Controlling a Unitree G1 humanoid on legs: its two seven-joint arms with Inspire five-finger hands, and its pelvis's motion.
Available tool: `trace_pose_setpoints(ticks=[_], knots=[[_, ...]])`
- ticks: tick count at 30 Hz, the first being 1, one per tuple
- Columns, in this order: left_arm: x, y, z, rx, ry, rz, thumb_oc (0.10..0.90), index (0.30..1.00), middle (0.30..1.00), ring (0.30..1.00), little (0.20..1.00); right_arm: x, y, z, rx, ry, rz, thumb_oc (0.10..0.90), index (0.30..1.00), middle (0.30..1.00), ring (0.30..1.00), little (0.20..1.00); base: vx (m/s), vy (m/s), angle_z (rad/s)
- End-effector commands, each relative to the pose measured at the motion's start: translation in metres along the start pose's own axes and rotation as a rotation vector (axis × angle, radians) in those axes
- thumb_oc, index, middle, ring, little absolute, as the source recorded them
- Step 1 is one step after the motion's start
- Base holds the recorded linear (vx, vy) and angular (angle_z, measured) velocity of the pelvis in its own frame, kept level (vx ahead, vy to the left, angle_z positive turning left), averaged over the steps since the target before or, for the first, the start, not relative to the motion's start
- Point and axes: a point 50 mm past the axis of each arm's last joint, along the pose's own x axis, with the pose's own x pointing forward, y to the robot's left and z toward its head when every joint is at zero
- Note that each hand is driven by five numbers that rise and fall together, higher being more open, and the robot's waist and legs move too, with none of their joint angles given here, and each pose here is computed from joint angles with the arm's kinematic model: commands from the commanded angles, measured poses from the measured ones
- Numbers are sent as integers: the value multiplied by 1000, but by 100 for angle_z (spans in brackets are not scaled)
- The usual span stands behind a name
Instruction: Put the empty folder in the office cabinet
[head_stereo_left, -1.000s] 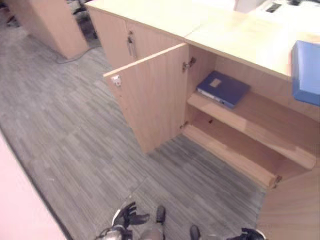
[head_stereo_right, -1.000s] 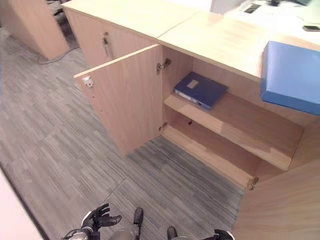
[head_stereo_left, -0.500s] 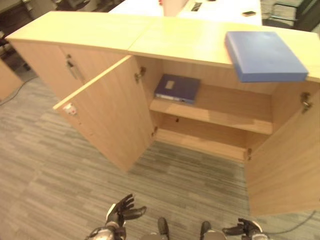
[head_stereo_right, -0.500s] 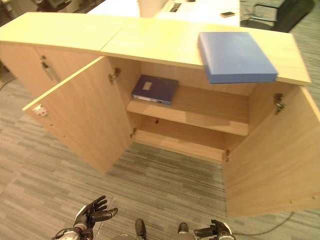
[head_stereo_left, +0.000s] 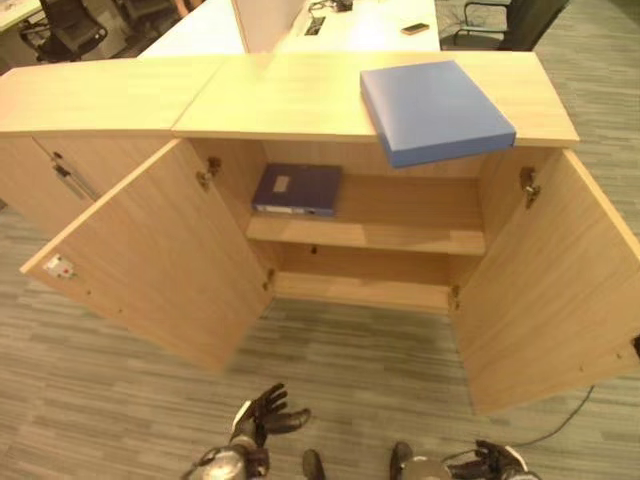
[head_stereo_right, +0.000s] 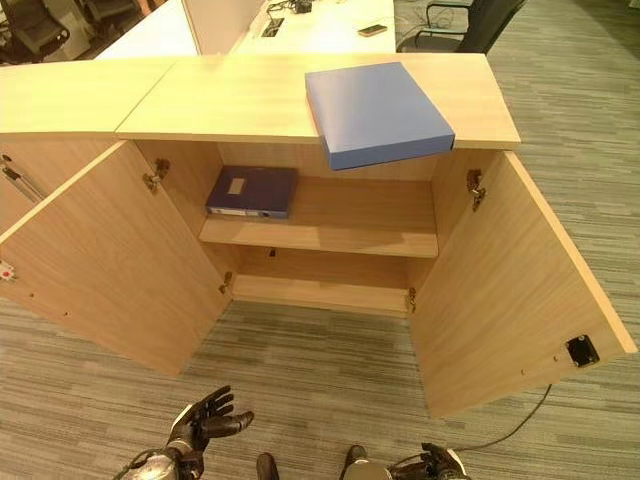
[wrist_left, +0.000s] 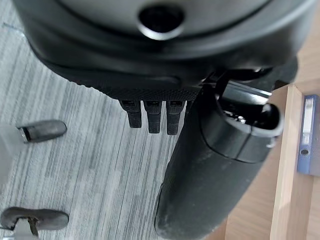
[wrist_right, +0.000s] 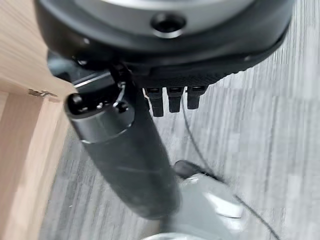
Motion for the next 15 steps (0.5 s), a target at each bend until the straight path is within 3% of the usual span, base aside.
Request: trace_pose_setpoints(ticks=[1, 8, 15], knots=[[8, -9, 46, 29, -177, -28, 800, 900, 900, 900, 900, 3, -4, 19, 100, -48, -45, 800, 900, 900, 900, 900, 211, -263, 22], [7, -18, 60, 65, -232, -61, 800, 900, 900, 900, 900, 3, -13, 32, 83, -74, -78, 800, 900, 900, 900, 900, 200, -229, 6], [0, -6, 47, 77, -197, -34, 800, 900, 900, 900, 900, 3, -14, 22, 20, -45, -68, 800, 900, 900, 900, 900, 139, 24, -2]])
